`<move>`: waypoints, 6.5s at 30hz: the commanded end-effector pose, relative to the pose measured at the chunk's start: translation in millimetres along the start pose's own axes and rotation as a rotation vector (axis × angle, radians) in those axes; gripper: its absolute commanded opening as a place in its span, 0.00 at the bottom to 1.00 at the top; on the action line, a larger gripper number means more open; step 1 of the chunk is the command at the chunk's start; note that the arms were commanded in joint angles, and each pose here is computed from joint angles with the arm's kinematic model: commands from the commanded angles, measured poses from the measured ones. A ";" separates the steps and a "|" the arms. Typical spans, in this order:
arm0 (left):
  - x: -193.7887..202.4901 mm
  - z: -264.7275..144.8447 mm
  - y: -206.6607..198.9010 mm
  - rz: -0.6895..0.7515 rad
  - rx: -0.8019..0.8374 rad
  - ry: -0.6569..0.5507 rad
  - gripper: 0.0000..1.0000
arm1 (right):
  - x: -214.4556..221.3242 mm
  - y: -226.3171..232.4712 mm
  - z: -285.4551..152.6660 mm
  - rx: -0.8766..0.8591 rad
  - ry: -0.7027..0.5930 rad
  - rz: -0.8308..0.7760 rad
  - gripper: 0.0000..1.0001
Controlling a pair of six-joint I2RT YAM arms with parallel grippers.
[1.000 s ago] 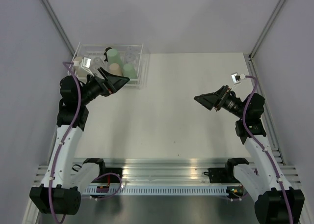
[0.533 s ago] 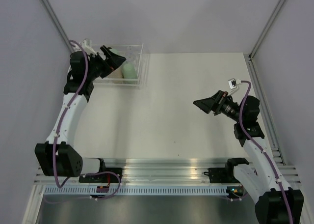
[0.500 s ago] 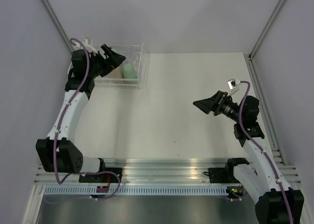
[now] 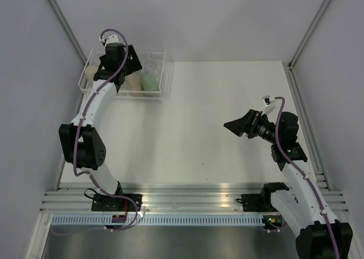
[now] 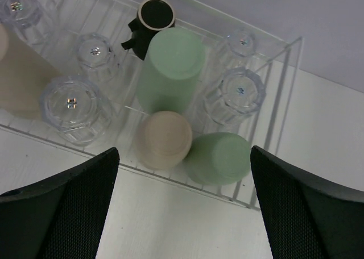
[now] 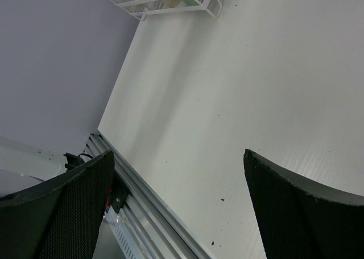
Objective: Unload the cups from the dish rack
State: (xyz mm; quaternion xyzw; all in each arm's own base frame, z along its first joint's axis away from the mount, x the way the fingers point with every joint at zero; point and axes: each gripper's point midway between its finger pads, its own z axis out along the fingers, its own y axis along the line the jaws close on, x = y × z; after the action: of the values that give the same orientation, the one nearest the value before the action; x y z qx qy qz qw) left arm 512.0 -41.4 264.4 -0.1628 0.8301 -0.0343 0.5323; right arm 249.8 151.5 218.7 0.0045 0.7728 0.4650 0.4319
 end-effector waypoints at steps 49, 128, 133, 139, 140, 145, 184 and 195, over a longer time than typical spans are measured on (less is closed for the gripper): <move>81.6 73.9 27.4 0.170 -0.126 0.111 0.08 | 20.7 -17.3 -11.0 0.095 0.050 -0.039 0.98; 217.3 -293.0 -141.5 -0.924 1.391 0.712 0.02 | 85.7 134.0 111.8 -0.500 0.079 -0.185 0.05; 215.3 -292.6 -144.1 -0.912 1.403 0.690 0.02 | 88.8 129.6 107.8 -0.475 0.085 -0.191 0.01; 214.0 -288.7 -146.7 -0.901 1.406 0.670 0.37 | 90.2 119.7 99.0 -0.421 0.085 -0.220 0.01; 216.0 -286.5 -146.9 -0.904 1.397 0.674 0.47 | 90.6 118.5 97.6 -0.416 0.085 -0.223 0.01; 217.9 -278.1 -151.0 -0.913 1.380 0.679 0.79 | 91.7 113.5 88.3 -0.394 0.078 -0.230 0.01; 237.1 -226.3 -110.5 -0.610 1.270 0.527 1.00 | -25.2 -76.2 -13.6 0.878 0.123 -0.277 0.01; 241.7 -230.0 -78.4 -0.190 1.017 0.427 1.00 | -134.0 -162.0 15.0 0.970 0.092 0.001 0.01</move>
State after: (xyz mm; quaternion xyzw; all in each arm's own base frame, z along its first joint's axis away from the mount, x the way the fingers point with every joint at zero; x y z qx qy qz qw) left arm 233.6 -231.2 200.6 0.0227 0.7232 -0.5981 0.3446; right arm 385.5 7.2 182.0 0.1898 0.9151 0.0171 0.3554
